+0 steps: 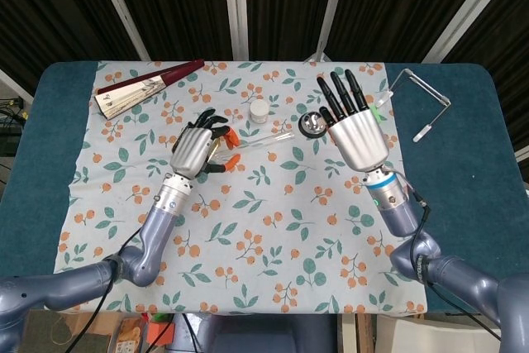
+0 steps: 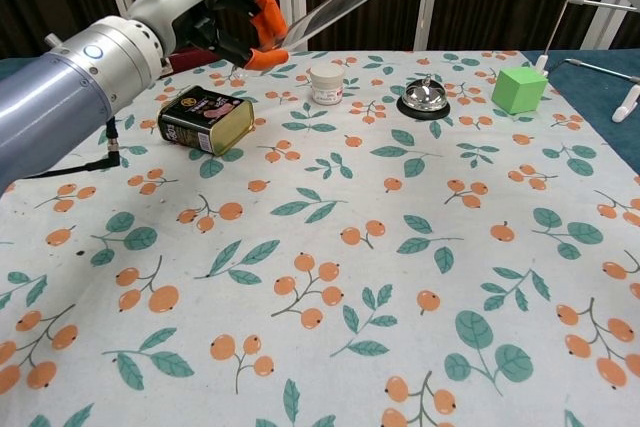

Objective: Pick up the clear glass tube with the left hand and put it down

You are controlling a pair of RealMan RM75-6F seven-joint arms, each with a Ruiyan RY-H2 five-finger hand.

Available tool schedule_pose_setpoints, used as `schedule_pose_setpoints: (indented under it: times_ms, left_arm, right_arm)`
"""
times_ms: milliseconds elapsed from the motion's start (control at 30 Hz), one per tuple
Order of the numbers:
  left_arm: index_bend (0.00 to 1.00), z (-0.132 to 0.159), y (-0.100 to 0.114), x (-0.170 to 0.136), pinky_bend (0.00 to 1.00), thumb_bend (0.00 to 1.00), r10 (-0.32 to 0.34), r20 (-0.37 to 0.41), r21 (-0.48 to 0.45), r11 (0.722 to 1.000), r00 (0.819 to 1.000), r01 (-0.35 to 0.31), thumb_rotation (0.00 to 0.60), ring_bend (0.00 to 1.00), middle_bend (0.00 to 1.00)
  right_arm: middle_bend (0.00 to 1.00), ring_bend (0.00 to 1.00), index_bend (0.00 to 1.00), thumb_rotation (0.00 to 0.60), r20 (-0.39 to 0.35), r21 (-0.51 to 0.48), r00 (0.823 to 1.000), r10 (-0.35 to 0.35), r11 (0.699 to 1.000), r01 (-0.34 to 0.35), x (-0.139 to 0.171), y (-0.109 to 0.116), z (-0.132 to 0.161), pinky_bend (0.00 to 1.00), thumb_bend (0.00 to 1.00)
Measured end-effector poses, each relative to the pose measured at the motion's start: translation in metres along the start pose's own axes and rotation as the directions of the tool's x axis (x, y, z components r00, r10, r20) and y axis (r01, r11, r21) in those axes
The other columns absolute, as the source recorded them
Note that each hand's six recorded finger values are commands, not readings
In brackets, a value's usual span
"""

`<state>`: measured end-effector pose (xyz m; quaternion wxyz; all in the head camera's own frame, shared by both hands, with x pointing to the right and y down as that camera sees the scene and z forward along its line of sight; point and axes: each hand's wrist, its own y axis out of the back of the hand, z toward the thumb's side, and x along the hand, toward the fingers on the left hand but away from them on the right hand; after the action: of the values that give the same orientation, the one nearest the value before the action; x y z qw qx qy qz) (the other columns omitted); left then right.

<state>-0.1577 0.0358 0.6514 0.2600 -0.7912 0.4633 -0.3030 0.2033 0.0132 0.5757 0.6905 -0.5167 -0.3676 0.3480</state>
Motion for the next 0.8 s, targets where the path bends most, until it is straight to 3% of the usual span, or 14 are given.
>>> schedule_pose_setpoints:
  times_ms: [267,800]
  left_arm:
    - [0.65,-0.005,0.000,-0.002,0.09,0.63,0.014,-0.078,-0.053,0.998,0.997,-0.018,0.600,0.22,0.70]
    - [0.65,0.006,-0.006,-0.002,0.09,0.63,-0.018,-0.070,-0.041,0.999,0.997,0.015,0.600,0.22,0.70]
  right_arm:
    - [0.16,0.04,0.61,0.600,-0.014,0.021,1.000,-0.002,1.000,0.002,0.000,-0.002,0.003,0.07,0.45]
    - [0.16,0.04,0.61,0.600,-0.009,0.020,1.000,0.006,1.000,-0.005,-0.014,-0.008,0.014,0.07,0.45]
